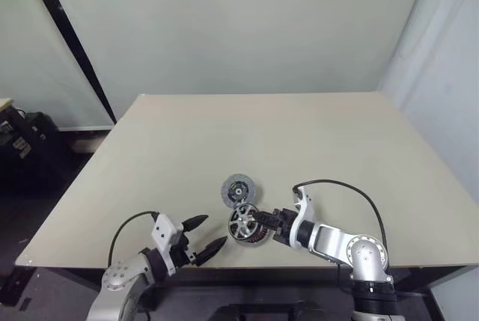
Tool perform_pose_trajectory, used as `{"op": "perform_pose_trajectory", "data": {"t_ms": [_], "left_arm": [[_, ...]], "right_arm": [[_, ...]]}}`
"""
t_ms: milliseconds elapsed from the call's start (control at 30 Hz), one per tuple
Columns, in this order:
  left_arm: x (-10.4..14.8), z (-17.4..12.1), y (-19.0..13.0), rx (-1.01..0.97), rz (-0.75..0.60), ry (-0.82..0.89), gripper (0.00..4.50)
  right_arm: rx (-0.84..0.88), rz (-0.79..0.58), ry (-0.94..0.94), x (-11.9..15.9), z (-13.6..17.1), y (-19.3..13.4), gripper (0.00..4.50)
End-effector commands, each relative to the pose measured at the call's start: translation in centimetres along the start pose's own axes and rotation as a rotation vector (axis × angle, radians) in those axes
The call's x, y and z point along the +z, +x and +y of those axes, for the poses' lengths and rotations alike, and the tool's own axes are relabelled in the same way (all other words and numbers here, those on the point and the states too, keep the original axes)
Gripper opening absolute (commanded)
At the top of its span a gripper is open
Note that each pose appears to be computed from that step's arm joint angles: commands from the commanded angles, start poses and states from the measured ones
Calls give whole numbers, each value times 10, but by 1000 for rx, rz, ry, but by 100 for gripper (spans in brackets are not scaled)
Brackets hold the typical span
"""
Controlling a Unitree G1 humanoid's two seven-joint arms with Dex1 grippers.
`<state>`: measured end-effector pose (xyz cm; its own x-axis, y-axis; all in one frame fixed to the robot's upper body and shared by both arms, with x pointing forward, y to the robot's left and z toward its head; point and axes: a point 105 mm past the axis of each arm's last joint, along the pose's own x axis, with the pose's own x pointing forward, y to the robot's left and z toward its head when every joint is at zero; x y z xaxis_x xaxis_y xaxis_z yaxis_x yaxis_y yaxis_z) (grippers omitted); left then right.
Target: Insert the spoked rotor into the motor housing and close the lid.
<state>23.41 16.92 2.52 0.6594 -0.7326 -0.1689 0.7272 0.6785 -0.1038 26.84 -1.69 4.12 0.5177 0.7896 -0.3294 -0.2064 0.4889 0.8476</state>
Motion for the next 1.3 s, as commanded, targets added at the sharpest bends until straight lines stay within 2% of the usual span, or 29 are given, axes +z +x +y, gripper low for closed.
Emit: {"op": "perform_pose_trajectory", "data": {"t_ms": [33,67,300,533,600,633,700,767,967,1033,1233,1300], "left_arm": [[12,-3,4,-14,-37,39,450],[12,-3,4,-15,-37,39,450],[12,-5,6,-23,-34,40,450],[12,-5,7,-29,-32,42,450],[12,-5,7,-30,-32,43,450],[12,-5,6,-29,-31,43,450],[12,-4,6,-29,-30,43,450],[12,-3,6,-29,-29,44,450],[14,-3,6,-28,-27,46,450],[14,-3,6,-27,-27,48,450],[16,-3,6,-23,-30,57,450],[17,-3,6,-21,-32,59,450]], "right_arm": [[23,-13,-18,-1,10,6,118],[17,-20,-22,1,10,5,142],[24,-56,-86,15,14,-7,385],[40,-59,-209,28,26,-29,385],[8,-41,-320,30,25,-35,385],[-35,-31,-432,32,22,-37,385],[-108,-42,-660,36,18,-39,346],[-69,-54,-807,32,25,-33,294],[9,-140,-961,18,33,-1,74],[10,-140,-963,11,28,10,2],[-83,42,-1048,-25,-25,25,2],[-88,70,-1061,-32,-32,24,2]]}}
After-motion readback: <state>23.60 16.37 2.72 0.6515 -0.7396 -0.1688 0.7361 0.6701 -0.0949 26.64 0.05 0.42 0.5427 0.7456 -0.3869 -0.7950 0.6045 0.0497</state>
